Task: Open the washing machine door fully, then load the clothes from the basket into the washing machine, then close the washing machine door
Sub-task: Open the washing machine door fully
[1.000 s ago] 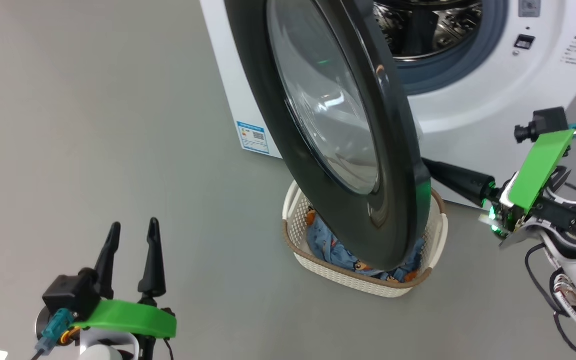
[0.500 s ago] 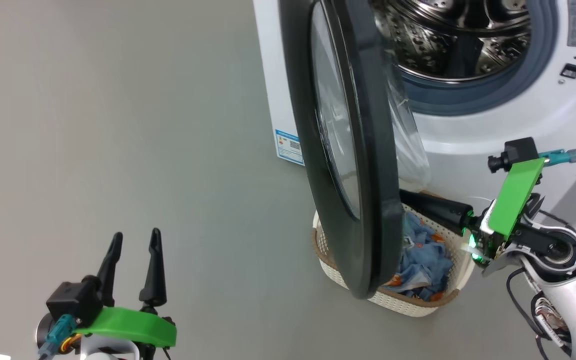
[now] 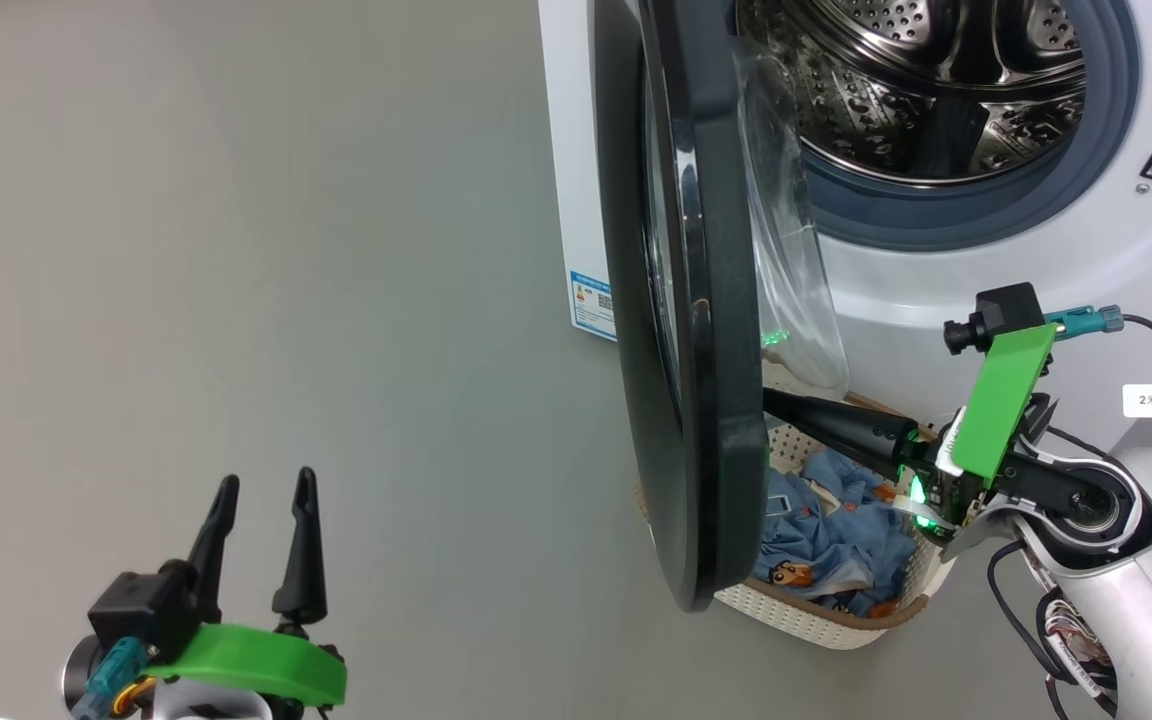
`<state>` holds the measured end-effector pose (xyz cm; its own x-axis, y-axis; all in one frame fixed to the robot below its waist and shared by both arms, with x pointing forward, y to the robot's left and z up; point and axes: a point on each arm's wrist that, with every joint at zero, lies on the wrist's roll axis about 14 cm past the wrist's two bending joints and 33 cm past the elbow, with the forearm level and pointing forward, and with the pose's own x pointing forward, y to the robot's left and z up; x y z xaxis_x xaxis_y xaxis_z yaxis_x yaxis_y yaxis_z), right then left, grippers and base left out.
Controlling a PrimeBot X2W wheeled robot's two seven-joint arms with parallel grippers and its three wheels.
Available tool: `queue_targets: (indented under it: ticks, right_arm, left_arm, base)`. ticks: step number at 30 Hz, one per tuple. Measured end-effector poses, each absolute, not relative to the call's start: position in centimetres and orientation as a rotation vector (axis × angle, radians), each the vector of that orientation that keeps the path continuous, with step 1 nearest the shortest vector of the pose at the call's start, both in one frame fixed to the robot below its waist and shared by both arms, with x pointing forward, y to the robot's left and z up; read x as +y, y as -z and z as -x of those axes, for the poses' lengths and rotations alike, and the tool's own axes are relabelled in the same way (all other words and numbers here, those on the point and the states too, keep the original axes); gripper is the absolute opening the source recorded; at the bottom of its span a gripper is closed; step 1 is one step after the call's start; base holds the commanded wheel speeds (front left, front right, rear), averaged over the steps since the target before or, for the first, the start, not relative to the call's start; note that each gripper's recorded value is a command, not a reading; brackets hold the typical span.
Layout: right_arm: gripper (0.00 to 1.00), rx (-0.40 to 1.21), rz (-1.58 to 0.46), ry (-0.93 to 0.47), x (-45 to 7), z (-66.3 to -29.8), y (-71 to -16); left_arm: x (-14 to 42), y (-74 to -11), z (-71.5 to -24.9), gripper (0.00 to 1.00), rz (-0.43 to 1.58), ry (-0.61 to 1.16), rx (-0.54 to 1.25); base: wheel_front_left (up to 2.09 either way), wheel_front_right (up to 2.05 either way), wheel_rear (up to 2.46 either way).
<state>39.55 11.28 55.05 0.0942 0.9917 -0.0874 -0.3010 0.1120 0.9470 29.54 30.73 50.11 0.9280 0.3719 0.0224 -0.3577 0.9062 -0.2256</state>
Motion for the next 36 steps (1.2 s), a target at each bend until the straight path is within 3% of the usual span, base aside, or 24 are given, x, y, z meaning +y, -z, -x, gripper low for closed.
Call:
queue_targets:
  ticks: [14,15,17,20,21,22,23,30,36]
  right_arm:
    - [0.00,0.932,-0.964,-1.184,10.2,-40.0,-55.5]
    - [0.03,0.923,-0.962,-1.180,10.0,-40.1,-55.6]
    - [0.30,0.905,-0.966,-1.175,9.7,-40.3,-56.0]
    - [0.47,0.877,-0.965,-1.173,9.2,-40.4,-56.5]
    - [0.75,0.866,-0.966,-1.172,9.0,-40.5,-56.8]
    - [0.96,0.854,-0.968,-1.171,8.8,-40.5,-57.0]
    - [1.00,0.841,-0.971,-1.167,8.5,-40.6,-57.3]
    - [1.00,0.786,-0.970,-1.120,6.8,-40.4,-57.4]
    - [1.00,0.637,-0.928,-1.038,4.7,-41.6,-58.6]
  left_arm:
    - [29.9,-50.3,-30.6,1.00,0.224,-0.348,-0.067]
    - [29.8,-50.3,-30.7,1.00,0.223,-0.344,-0.068]
    - [29.7,-50.3,-30.9,1.00,0.222,-0.335,-0.068]
    - [29.4,-50.4,-31.2,1.00,0.219,-0.319,-0.068]
    - [29.2,-50.4,-31.4,1.00,0.218,-0.313,-0.069]
    - [29.1,-50.5,-31.5,1.00,0.216,-0.306,-0.070]
    - [29.0,-50.6,-31.7,1.00,0.213,-0.298,-0.071]
    - [27.9,-51.2,-32.7,1.00,0.206,-0.253,-0.085]
    - [26.4,-51.1,-33.6,1.00,0.210,-0.211,-0.079]
  base:
    - [0.00,0.00,0.00]
    - [0.00,0.00,0.00]
    - [0.00,0.00,0.00]
    - [0.00,0.00,0.00]
    - [0.00,0.00,0.00]
    - [0.00,0.00,0.00]
    - [0.00,0.00,0.00]
    - [0.00,0.00,0.00]
    - [0.00,0.00,0.00]
